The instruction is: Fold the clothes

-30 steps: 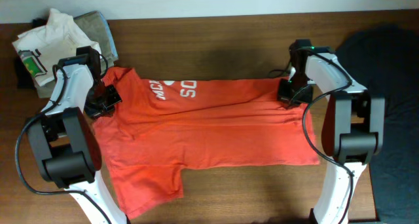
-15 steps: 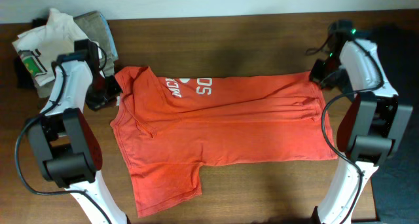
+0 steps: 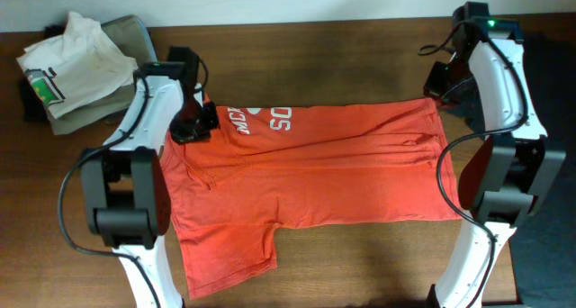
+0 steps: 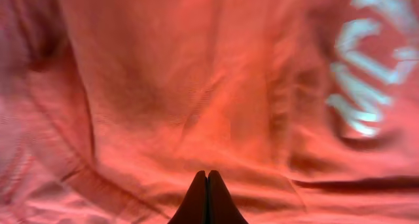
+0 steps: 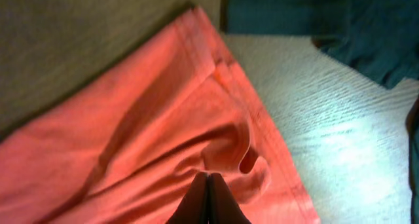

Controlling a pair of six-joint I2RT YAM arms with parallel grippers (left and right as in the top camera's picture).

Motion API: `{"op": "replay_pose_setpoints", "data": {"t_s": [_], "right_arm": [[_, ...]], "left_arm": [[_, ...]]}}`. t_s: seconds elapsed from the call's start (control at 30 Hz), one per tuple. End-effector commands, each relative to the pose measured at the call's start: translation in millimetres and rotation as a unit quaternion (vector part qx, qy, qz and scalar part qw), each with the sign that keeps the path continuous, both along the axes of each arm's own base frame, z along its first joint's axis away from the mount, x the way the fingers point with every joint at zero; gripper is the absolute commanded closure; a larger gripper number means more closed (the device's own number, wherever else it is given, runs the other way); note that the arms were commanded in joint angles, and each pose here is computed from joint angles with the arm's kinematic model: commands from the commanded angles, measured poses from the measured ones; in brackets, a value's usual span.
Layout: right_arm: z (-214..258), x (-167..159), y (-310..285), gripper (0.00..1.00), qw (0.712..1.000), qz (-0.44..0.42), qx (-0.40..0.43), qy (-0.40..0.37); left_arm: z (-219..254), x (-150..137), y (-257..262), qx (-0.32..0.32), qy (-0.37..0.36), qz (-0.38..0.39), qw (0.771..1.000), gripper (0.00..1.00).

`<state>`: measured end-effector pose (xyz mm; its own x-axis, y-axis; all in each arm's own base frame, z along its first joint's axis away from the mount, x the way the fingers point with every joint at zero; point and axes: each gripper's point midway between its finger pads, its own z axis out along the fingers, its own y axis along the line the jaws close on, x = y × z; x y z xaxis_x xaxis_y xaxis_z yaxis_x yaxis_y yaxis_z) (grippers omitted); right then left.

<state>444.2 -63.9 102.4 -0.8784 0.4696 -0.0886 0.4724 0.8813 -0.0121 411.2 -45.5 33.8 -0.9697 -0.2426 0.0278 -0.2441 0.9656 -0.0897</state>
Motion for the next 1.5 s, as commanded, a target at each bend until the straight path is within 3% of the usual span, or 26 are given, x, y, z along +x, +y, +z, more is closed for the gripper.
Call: {"op": "replay_pose_setpoints", "data": {"t_s": [0.0,0.1,0.37,0.53,0.63,0.9,1.1,1.3,1.4,1.47], "right_arm": [[-12,-11,11,0.96,0.999,0.016,0.005,0.028],[-33,-22,13,0.96,0.999,0.016,0.008,0.051],[-99,-45,15,0.96,0.997,0.015,0.011,0.073],[-109,-49,10,0.96,0.997,0.009,0.009,0.073],[-109,-46,3,0.96,0.998,0.002,0.006,0.067],[-107,-25,-10,0.96,1.0,-0.008,-0.005,0.022],[-69,4,-16,0.96,1.0,-0.01,-0.014,-0.019],[24,30,-19,0.95,0.997,-0.01,-0.021,-0.071],[64,29,-19,0.91,0.996,-0.01,-0.023,-0.086],[84,20,-18,0.9,0.996,-0.01,-0.023,-0.085]], "left_arm": [[-20,-7,17,0.012,0.028,0.025,0.999,0.99],[-20,-9,38,0.054,0.031,0.039,0.997,0.99],[-34,-16,49,0.06,0.037,0.049,0.996,0.99],[-47,-24,61,0.072,0.042,0.059,0.995,0.99],[-46,-24,89,0.109,0.039,0.089,0.989,0.99],[-46,-18,151,0.11,0.013,0.167,0.98,0.99],[-22,-6,163,0.11,0.0,0.176,0.978,0.99],[42,21,164,0.106,-0.033,0.175,0.978,0.98],[69,27,160,0.096,-0.044,0.175,0.979,0.83],[85,24,156,0.088,-0.04,0.173,0.98,0.8]]}}
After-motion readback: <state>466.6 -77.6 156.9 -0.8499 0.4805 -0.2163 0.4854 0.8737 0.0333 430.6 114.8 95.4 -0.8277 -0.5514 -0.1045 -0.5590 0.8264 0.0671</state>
